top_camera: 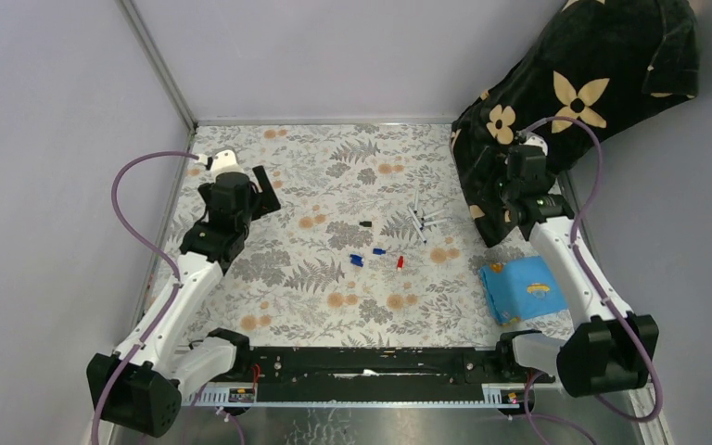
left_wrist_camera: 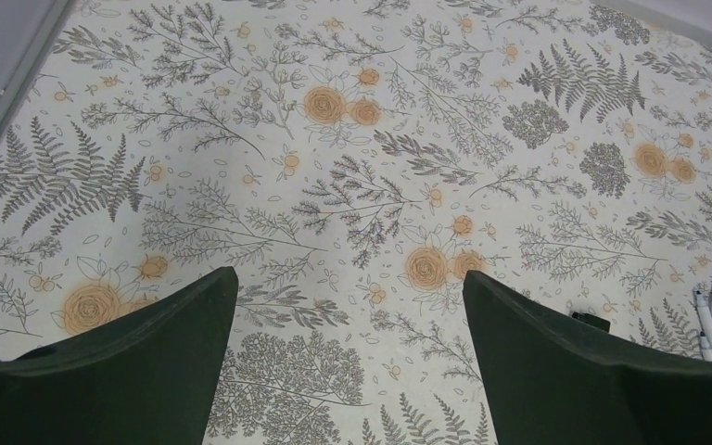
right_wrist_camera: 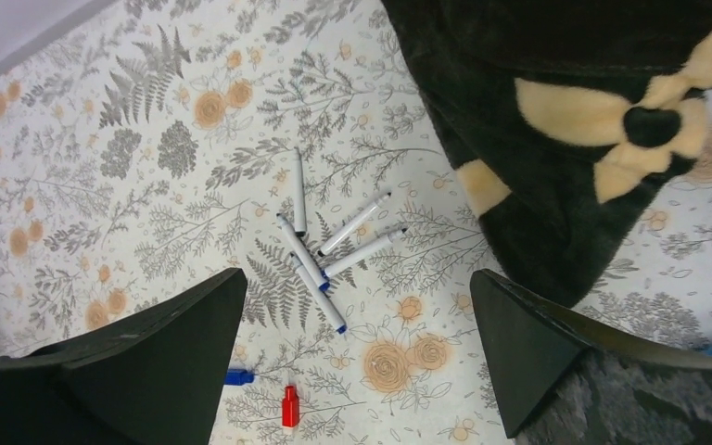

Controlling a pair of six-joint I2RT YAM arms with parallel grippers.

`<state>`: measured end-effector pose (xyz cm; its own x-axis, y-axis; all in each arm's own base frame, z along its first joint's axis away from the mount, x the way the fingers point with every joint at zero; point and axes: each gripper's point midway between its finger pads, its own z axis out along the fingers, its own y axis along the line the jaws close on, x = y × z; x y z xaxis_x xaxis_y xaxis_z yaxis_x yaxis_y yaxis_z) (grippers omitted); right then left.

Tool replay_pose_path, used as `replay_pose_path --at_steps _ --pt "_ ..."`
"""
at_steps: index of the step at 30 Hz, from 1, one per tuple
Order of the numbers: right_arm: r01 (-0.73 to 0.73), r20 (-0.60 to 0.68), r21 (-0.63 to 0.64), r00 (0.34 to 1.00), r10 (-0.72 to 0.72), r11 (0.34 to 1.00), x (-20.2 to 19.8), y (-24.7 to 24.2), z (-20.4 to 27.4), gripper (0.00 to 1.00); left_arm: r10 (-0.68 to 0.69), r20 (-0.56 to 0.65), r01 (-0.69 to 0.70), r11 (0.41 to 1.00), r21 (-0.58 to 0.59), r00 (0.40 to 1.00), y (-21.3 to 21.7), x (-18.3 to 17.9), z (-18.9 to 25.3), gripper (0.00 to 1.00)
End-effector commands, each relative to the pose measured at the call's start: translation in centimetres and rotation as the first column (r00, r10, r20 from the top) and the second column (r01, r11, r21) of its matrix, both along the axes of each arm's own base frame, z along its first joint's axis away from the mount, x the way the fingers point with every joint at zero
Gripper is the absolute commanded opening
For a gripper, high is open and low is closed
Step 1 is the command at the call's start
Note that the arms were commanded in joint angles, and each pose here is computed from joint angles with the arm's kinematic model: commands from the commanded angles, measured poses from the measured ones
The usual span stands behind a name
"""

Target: Insert the pens into the pen caps

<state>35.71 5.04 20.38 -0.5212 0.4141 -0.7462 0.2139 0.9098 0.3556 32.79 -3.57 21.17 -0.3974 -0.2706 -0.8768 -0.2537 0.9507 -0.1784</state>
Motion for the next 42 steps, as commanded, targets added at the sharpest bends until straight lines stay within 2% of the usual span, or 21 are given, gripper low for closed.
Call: replay_pose_path --at_steps 1,12,17,26,30,36,42 --pt "-0.057 -0.074 0.109 0.995 0.066 0.992 0.7 2.3 -1.4 1.0 -0.037 0.046 0.039 0.999 -0.031 0.998 0.0 1.0 1.7 0.99" --pt "-0.205 -0.204 0.021 0.957 0.205 0.978 -0.1 8.7 -5.9 1.0 -0.065 0.03 0.067 0.997 -0.049 0.997 -0.1 1.2 1.0 0.98" --pt "-0.236 -0.245 0.007 0.942 0.23 0.972 -0.2 9.6 -8.0 1.0 -0.087 0.031 0.089 0.994 -0.07 0.996 -0.4 1.3 0.8 0.98" --pt "-0.378 -0.331 0.009 0.873 0.359 0.926 -0.4 11.4 -10.6 0.99 -0.104 0.033 0.107 0.991 -0.08 0.994 -0.7 1.4 0.8 0.98" --pt "-0.47 -0.36 0.019 0.82 0.445 0.882 -0.6 13.1 -11.7 0.89 -0.117 0.033 0.12 0.989 -0.09 0.993 -0.9 1.4 0.8 0.98" --pt "-0.529 -0.426 -0.022 0.772 0.471 0.848 -0.3 13.8 -13.8 0.73 -0.137 0.042 0.141 0.985 -0.097 0.99 -1.2 1.3 1.0 0.99" --pt "-0.548 -0.489 -0.086 0.751 0.444 0.832 -0.4 13.5 -15.8 0.7 -0.145 0.05 0.149 0.984 -0.099 0.988 -1.3 1.2 1.1 0.99"
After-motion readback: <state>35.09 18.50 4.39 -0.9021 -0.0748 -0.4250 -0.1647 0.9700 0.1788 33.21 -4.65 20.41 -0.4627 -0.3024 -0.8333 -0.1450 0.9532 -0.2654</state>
